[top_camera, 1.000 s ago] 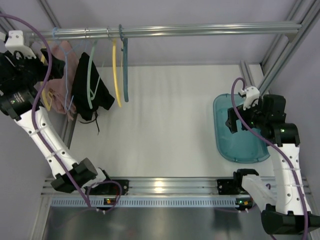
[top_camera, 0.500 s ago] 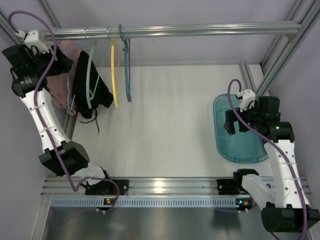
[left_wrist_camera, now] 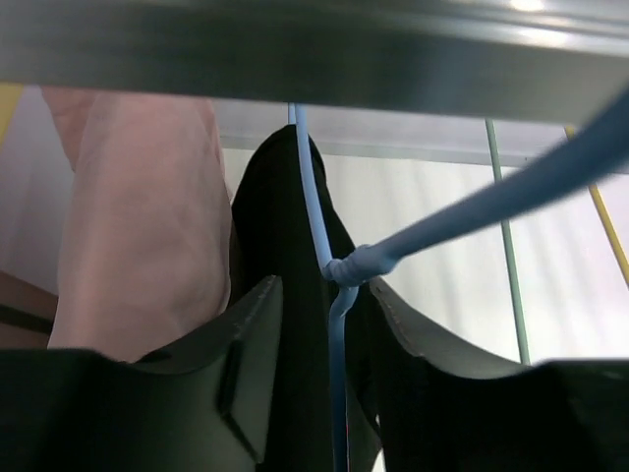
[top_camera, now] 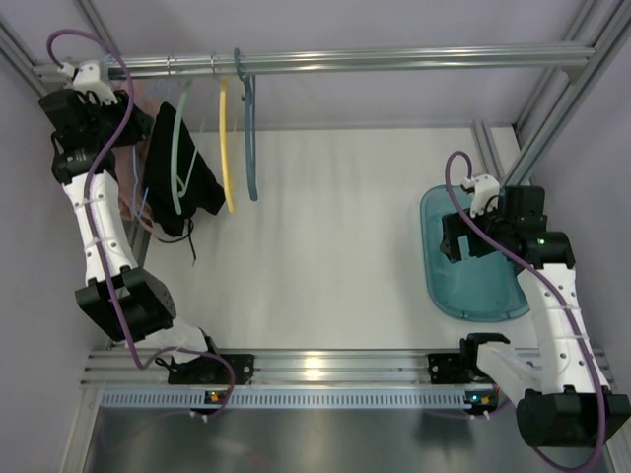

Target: Remove the trousers from the hanger

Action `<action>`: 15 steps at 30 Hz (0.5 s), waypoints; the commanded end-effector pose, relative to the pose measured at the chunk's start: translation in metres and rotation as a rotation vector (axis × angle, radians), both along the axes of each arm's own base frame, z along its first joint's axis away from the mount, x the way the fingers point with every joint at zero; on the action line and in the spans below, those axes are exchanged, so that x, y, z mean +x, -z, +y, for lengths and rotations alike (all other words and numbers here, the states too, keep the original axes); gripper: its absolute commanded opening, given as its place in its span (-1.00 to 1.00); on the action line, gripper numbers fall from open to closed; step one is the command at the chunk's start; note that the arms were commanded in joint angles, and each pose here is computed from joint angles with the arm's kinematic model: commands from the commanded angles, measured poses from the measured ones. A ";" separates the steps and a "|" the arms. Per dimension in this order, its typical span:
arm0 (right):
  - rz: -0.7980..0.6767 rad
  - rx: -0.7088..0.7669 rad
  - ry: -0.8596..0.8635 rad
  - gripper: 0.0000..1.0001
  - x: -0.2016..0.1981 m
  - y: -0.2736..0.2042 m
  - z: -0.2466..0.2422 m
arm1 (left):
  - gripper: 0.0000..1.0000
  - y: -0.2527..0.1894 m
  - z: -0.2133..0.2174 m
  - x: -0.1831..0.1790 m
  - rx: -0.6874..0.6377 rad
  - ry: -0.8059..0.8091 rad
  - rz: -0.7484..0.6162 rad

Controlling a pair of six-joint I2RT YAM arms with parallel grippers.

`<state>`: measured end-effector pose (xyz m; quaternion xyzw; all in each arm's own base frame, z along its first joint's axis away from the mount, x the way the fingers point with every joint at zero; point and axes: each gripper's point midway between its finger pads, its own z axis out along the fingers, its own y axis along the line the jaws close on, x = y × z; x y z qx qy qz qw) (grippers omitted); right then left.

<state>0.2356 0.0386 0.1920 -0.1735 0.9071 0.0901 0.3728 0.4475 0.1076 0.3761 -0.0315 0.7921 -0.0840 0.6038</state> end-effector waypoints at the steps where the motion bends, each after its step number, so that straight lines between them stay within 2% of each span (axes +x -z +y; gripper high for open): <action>1: -0.058 0.008 0.023 0.99 0.015 -0.011 -0.003 | -0.14 -0.022 -0.002 0.004 0.019 0.005 -0.108; 2: -0.060 0.008 0.023 0.98 0.015 -0.011 -0.003 | -0.31 -0.022 -0.004 0.004 0.015 0.016 -0.113; 4: -0.057 0.011 0.024 0.99 0.016 -0.010 -0.002 | -0.40 -0.021 -0.007 0.002 -0.004 0.020 -0.112; 8: -0.054 0.011 0.024 0.99 0.012 -0.008 -0.002 | -0.74 -0.033 -0.010 -0.004 -0.010 0.007 -0.161; 9: -0.059 0.011 0.024 0.99 0.012 -0.009 -0.002 | -1.00 -0.039 -0.010 -0.005 -0.005 0.001 -0.184; 15: -0.069 0.011 0.026 0.99 0.010 -0.011 -0.002 | -1.00 -0.069 -0.013 -0.022 0.003 -0.033 -0.301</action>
